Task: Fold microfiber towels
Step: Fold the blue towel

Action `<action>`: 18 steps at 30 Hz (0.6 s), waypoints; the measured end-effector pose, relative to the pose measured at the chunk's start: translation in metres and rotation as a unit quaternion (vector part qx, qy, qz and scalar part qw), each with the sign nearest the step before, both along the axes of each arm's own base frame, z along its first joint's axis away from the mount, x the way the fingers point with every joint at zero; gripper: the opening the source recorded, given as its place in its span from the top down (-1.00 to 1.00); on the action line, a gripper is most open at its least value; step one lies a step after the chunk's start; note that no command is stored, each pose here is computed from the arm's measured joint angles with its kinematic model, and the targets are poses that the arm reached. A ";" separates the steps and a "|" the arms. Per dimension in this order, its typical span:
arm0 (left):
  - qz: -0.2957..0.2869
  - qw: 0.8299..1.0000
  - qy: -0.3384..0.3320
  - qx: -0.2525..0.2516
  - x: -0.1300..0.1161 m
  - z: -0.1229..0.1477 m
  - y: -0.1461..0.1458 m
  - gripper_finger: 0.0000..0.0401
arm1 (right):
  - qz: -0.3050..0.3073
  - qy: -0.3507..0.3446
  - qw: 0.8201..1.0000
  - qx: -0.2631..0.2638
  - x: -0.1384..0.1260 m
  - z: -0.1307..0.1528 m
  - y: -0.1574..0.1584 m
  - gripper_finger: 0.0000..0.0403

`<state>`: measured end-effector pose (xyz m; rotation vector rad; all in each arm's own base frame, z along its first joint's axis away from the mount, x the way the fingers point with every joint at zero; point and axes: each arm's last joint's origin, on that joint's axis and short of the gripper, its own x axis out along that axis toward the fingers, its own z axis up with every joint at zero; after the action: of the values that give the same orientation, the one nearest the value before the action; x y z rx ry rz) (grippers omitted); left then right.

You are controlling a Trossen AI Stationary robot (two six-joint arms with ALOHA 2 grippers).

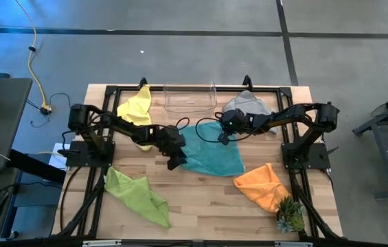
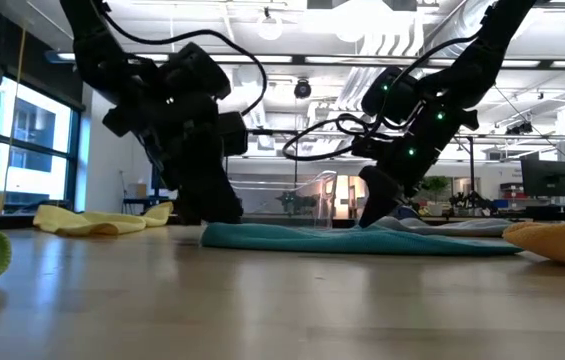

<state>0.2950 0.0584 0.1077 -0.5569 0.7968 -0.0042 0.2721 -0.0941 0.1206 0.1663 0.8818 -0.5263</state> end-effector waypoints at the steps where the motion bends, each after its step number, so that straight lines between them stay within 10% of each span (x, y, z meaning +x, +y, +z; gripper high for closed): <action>1: -0.002 1.000 0.007 0.006 -0.001 -0.001 0.001 0.19 | 0.000 0.008 1.000 0.002 -0.001 -0.001 0.000 1.00; 18: -0.001 0.992 0.055 0.112 -0.021 0.000 0.034 0.11 | -0.110 0.058 0.990 0.061 -0.014 -0.008 0.011 1.00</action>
<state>0.2744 0.0929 0.1082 -0.3452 0.8912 0.1140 0.2584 -0.0833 0.1125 0.3508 1.0158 -0.6931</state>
